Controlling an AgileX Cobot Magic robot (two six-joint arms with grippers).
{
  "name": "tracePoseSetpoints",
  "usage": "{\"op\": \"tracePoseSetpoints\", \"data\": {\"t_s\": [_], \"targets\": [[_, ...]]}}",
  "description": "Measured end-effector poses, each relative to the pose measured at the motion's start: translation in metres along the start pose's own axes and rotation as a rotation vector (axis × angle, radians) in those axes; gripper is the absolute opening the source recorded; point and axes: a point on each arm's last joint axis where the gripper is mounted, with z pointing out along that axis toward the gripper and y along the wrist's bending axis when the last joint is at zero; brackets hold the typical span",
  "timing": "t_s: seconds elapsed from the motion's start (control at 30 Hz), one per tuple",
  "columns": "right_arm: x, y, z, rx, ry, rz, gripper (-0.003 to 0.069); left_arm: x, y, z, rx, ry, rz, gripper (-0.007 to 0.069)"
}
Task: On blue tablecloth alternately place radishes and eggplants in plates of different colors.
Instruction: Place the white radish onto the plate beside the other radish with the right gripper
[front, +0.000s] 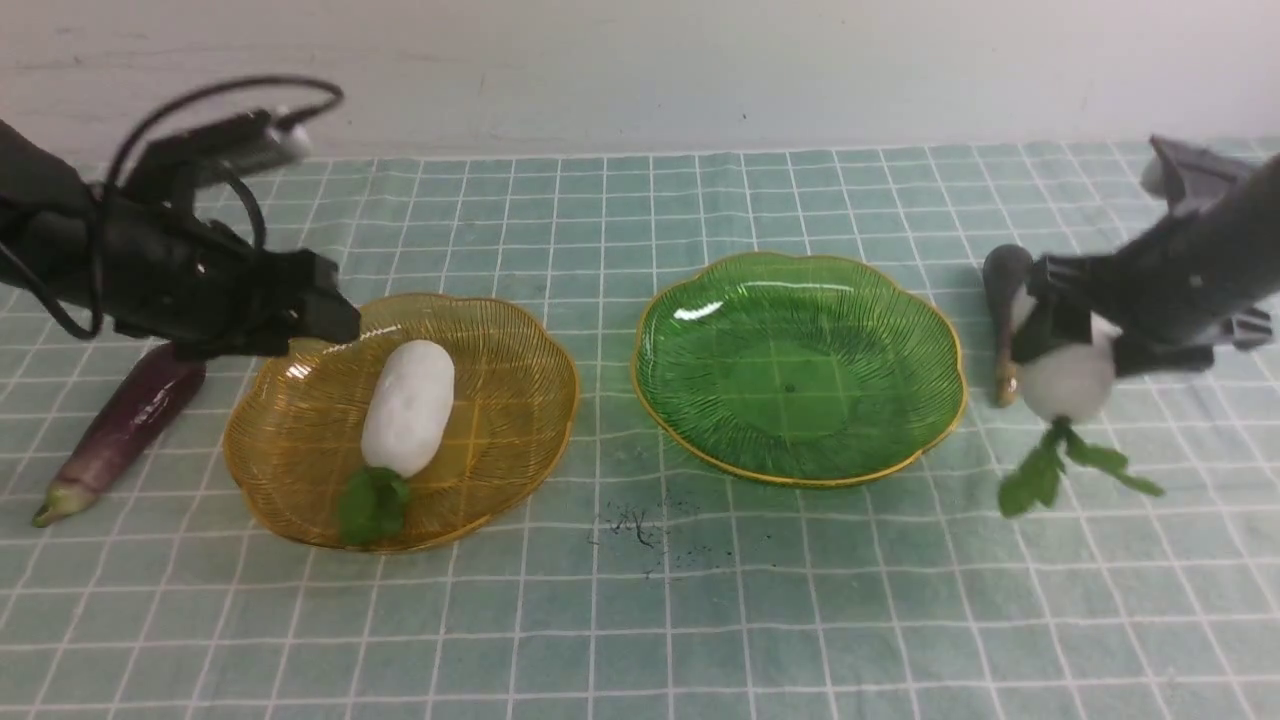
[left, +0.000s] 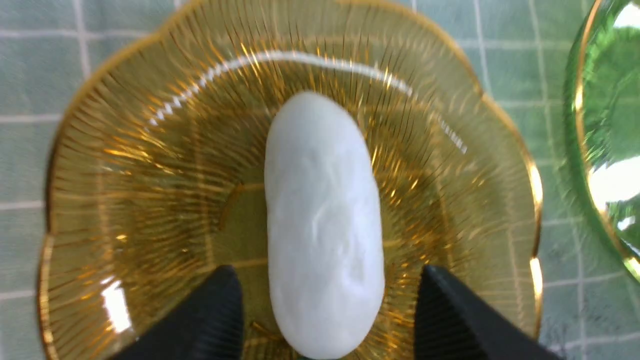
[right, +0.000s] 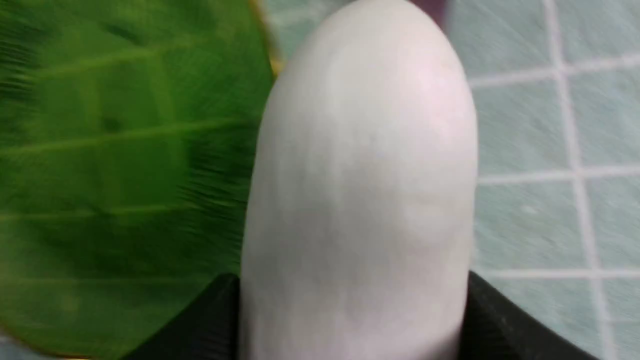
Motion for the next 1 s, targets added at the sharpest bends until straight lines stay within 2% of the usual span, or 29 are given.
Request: {"op": "tracePoseSetpoints", "data": {"t_s": [0.07,0.1,0.13,0.2,0.27,0.33,0.43,0.47,0.53,0.7,0.8,0.9,1.0], "targets": [[-0.003,0.035,-0.011,-0.096,-0.088,-0.047,0.0466,-0.010,0.007,-0.022,-0.028,-0.035,-0.020,0.0213],[-0.003,0.060,-0.013,-0.169,-0.127,-0.087,0.0466,-0.014,0.015,-0.035,-0.058,-0.053,-0.033,0.0107],[-0.002,0.082,-0.010,-0.222,-0.144,-0.130,0.0466,-0.016,0.023,-0.043,-0.075,-0.064,-0.040,0.0060],[0.001,0.100,-0.006,-0.267,-0.147,-0.164,0.0466,-0.017,0.031,-0.050,-0.094,-0.072,-0.052,0.0031],[0.006,0.144,0.010,-0.366,-0.137,-0.218,0.0466,-0.016,0.057,-0.062,-0.145,-0.089,-0.105,0.0001],[0.008,0.158,0.019,-0.390,-0.122,-0.224,0.0466,-0.014,0.067,-0.065,-0.162,-0.089,-0.125,-0.0005],[0.014,0.197,0.059,-0.448,-0.078,-0.281,0.0466,-0.009,0.094,-0.066,-0.205,-0.075,-0.175,-0.0008],[0.015,0.200,0.064,-0.452,-0.074,-0.286,0.0466,-0.008,0.097,-0.066,-0.210,-0.073,-0.175,-0.0008],[0.018,0.218,0.095,-0.472,-0.044,-0.304,0.0466,-0.004,0.105,-0.061,-0.230,-0.029,-0.148,0.0000],[0.015,0.235,0.139,-0.508,-0.005,-0.291,0.0466,0.001,0.111,-0.056,-0.267,0.031,-0.096,0.0060],[0.011,0.242,0.157,-0.541,0.017,-0.257,0.0472,0.004,0.118,-0.050,-0.289,0.066,-0.076,0.0186],[0.010,0.245,0.164,-0.557,0.052,-0.236,0.0511,0.006,0.121,-0.046,-0.292,0.086,-0.073,0.0296],[0.009,0.247,0.159,-0.563,0.080,-0.238,0.0581,0.008,0.123,-0.042,-0.287,0.104,-0.076,0.0421]]}}
